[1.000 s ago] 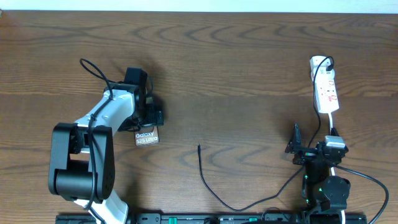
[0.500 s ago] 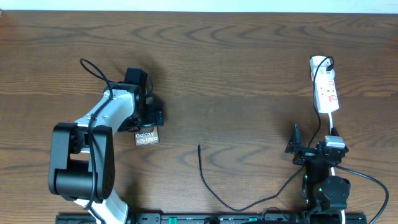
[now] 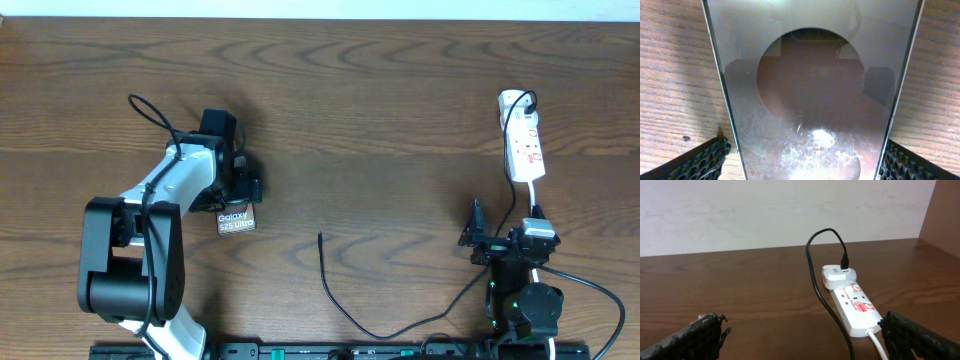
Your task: Plug charger to phone and switch on socket
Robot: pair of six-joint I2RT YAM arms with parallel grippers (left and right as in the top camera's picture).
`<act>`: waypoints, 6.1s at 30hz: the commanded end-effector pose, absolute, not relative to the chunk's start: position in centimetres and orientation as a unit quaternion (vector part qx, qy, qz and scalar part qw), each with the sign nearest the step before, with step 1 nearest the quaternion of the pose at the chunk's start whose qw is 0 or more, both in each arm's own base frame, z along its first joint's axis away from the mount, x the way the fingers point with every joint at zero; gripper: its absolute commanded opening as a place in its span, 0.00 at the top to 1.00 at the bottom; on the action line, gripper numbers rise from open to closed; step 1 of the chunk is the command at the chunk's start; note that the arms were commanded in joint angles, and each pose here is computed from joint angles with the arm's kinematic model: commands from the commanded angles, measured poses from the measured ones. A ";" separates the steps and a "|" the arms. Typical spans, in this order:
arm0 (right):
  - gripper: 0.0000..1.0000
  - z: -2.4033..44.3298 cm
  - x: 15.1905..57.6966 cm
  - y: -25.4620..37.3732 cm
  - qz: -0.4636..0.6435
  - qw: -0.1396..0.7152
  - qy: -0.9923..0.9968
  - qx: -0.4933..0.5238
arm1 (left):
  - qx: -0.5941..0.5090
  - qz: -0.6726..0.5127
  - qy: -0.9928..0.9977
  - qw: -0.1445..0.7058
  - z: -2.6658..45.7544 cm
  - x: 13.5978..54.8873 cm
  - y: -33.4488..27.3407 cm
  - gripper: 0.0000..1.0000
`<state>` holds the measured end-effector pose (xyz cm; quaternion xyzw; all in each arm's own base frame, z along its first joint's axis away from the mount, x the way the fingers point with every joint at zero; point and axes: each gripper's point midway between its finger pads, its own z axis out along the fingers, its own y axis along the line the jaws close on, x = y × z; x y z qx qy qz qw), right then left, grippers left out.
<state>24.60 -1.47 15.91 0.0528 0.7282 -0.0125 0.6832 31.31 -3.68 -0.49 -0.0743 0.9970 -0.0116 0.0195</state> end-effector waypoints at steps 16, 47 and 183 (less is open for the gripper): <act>0.01 15.9 24.6 -1.2 -0.004 0.684 0.728 0.053 | -0.067 -0.019 0.998 -0.009 -1.8 30.4 -4.1 0.12; 0.01 15.9 24.6 -1.2 -0.004 0.684 0.728 0.053 | -0.053 -0.023 0.998 0.014 -1.8 31.4 -4.2 0.12; 0.01 15.9 24.6 -1.2 -0.004 0.684 0.728 0.053 | -0.091 -0.349 0.932 0.034 12.5 37.1 -13.9 0.93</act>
